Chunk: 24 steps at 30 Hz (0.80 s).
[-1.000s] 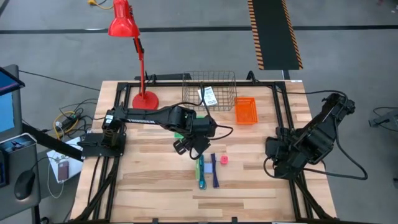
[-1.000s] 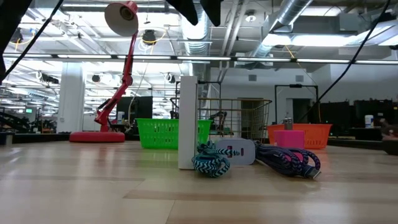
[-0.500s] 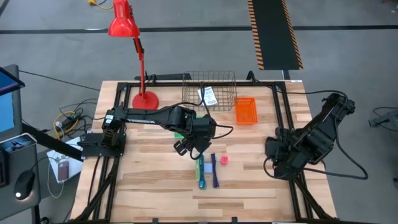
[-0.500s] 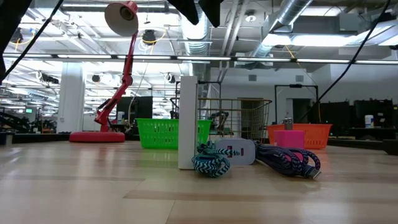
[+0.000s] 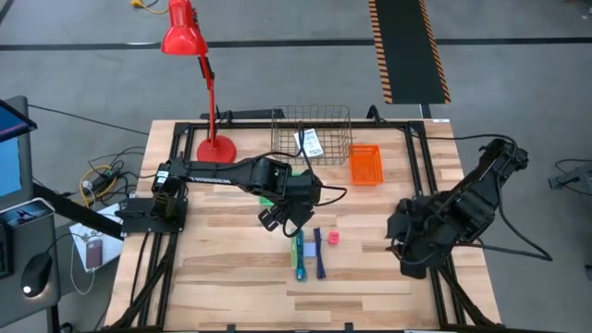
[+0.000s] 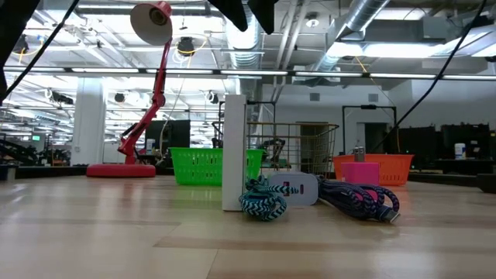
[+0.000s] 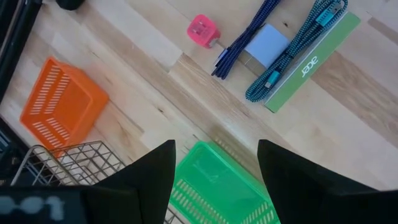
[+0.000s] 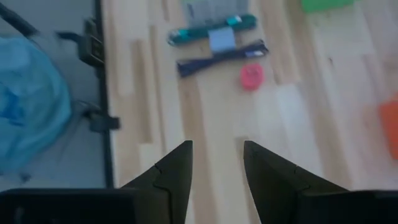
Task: Pick and place items into bin
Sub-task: Put the white card reader box into the gold wire basket
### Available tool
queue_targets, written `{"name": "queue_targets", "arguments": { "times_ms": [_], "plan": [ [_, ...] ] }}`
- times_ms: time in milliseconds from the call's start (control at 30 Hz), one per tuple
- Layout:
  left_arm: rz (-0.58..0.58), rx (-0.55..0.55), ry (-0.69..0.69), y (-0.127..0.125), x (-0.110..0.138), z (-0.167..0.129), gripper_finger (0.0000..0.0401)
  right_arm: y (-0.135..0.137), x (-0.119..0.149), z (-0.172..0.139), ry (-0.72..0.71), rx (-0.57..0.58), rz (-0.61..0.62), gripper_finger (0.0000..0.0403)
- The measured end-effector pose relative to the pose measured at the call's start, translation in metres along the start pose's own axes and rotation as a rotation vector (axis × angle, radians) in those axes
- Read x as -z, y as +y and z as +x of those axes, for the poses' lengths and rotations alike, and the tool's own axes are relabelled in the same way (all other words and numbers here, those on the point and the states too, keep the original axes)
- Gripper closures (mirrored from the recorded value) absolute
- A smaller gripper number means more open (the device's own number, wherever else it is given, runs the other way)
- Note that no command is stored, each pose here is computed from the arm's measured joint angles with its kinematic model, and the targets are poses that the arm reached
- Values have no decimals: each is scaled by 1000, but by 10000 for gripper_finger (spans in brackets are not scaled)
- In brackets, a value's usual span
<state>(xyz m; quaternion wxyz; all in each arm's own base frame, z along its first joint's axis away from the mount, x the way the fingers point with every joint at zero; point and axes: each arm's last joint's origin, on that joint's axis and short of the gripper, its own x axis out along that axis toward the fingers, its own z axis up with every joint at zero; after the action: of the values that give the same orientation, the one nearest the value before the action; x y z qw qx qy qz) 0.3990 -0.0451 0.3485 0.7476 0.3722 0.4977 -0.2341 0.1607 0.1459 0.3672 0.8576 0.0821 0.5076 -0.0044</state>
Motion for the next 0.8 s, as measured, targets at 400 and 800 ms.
{"name": "queue_targets", "arguments": {
  "times_ms": [400,800],
  "plan": [
    [12,3,11,0,1,0,184,15,-15,-2,-142,-158,63,268],
    [324,74,-60,13,19,1,184,20,-19,-4,-186,-207,83,266]
  ]
}}
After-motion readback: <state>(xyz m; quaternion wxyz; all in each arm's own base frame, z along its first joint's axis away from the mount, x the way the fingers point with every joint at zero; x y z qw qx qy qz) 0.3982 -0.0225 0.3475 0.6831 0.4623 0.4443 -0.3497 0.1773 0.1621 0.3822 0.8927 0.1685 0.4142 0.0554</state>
